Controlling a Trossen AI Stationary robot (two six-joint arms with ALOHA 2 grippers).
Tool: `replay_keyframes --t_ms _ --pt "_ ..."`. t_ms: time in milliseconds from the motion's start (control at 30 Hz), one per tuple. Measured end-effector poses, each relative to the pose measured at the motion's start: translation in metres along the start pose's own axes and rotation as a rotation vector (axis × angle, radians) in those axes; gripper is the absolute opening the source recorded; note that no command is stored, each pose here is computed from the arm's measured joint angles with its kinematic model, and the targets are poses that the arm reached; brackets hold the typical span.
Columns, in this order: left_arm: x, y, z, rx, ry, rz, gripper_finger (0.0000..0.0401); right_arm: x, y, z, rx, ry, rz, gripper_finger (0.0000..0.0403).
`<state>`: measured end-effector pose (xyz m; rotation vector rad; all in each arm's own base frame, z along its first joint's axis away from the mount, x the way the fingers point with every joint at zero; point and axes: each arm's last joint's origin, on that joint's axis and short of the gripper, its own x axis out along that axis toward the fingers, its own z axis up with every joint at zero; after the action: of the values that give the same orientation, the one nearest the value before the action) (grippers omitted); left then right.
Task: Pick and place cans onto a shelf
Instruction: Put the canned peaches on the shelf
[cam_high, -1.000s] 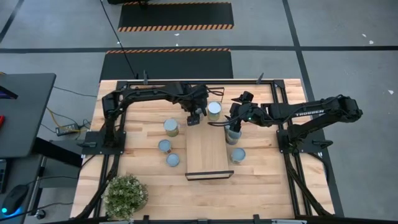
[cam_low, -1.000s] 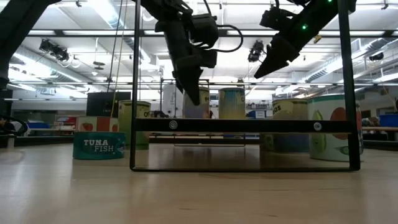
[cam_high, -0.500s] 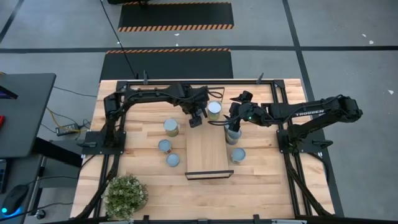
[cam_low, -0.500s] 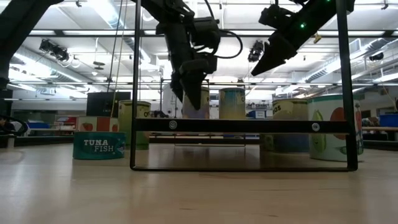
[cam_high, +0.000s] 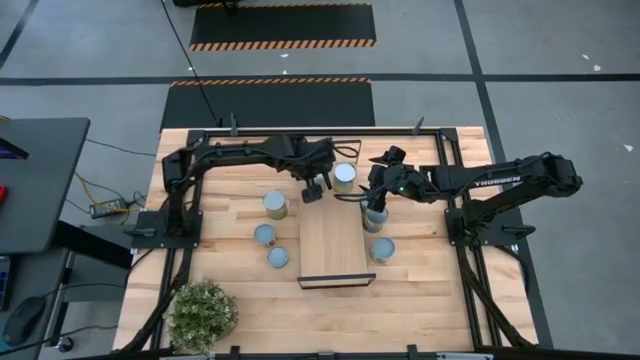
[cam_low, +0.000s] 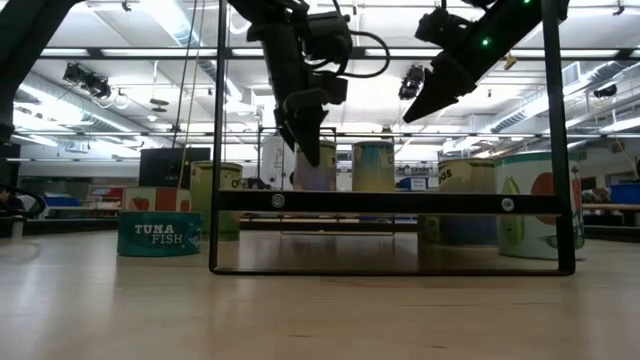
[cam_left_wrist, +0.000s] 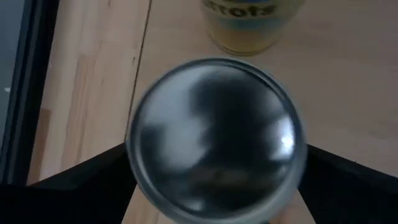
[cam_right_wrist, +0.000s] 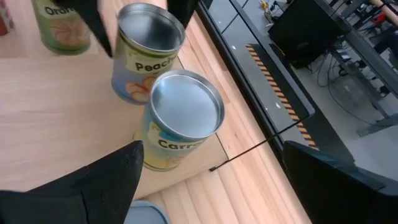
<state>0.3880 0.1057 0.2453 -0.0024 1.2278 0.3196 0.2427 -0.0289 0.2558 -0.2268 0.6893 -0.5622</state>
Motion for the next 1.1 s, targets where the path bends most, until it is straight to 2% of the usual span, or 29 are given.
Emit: replay_keyframes --t_ms 267,400,833,1100 --pt "-0.008 -0.020 0.001 0.111 -0.011 0.040 0.0393 0.022 0.004 -0.003 0.005 0.039 0.008 0.0391" --pt "-0.013 -0.026 -0.002 0.148 0.010 0.078 0.0393 0.031 0.005 -0.005 0.007 0.060 -0.033 0.0391" --pt "-0.020 -0.020 0.000 0.195 -0.016 0.244 0.0387 0.048 0.003 -0.009 0.022 0.091 -0.068 0.0391" --pt "-0.021 -0.018 -0.004 0.207 0.021 0.248 0.0386 0.045 0.004 -0.009 0.013 0.094 -0.061 0.0391"
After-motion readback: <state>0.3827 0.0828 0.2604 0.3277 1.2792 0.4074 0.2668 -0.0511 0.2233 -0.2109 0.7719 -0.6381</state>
